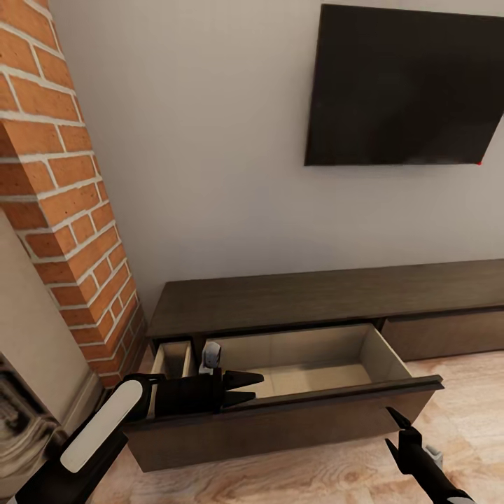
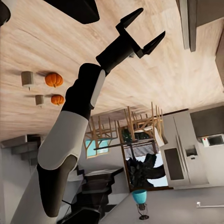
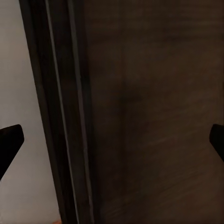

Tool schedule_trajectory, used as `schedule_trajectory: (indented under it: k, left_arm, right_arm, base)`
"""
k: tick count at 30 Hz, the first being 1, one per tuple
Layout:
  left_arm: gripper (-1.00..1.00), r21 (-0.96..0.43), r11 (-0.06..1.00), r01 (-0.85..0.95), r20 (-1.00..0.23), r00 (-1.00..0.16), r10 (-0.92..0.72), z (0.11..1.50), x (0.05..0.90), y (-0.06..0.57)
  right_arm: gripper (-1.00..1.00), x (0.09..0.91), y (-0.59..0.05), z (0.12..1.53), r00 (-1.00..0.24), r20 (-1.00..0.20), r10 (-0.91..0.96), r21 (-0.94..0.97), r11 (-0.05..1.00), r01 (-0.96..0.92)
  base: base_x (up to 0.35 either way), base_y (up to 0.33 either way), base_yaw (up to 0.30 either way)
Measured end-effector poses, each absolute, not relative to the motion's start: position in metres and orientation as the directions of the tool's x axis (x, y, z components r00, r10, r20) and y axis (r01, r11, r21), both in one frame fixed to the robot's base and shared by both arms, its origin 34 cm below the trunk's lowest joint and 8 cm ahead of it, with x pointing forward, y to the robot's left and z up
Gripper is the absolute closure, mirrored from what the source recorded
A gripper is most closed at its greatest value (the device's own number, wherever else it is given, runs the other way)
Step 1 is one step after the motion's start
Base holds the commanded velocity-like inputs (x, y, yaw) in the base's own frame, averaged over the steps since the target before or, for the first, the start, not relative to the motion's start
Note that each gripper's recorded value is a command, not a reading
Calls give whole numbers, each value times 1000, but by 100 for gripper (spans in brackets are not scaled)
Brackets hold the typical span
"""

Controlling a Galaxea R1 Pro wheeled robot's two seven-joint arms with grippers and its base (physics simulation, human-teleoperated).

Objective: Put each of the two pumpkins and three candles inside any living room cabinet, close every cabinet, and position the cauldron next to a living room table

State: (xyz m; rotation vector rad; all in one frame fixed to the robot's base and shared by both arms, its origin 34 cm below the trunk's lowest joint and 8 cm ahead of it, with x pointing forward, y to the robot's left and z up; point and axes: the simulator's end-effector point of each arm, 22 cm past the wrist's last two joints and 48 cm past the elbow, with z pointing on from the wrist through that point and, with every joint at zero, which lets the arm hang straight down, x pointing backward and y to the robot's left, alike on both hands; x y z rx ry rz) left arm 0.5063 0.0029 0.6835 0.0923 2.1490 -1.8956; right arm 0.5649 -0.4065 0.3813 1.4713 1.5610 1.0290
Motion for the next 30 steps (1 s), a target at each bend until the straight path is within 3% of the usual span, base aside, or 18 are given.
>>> schedule_trajectory:
  k: [30]
  left_arm:
    - [-100,-964,142,225,-243,-961,-128,741,519,2]
  right_arm:
    - [-100,578,-407,439,-65,6,998,913,21,408]
  base:
    - [0,0,0]
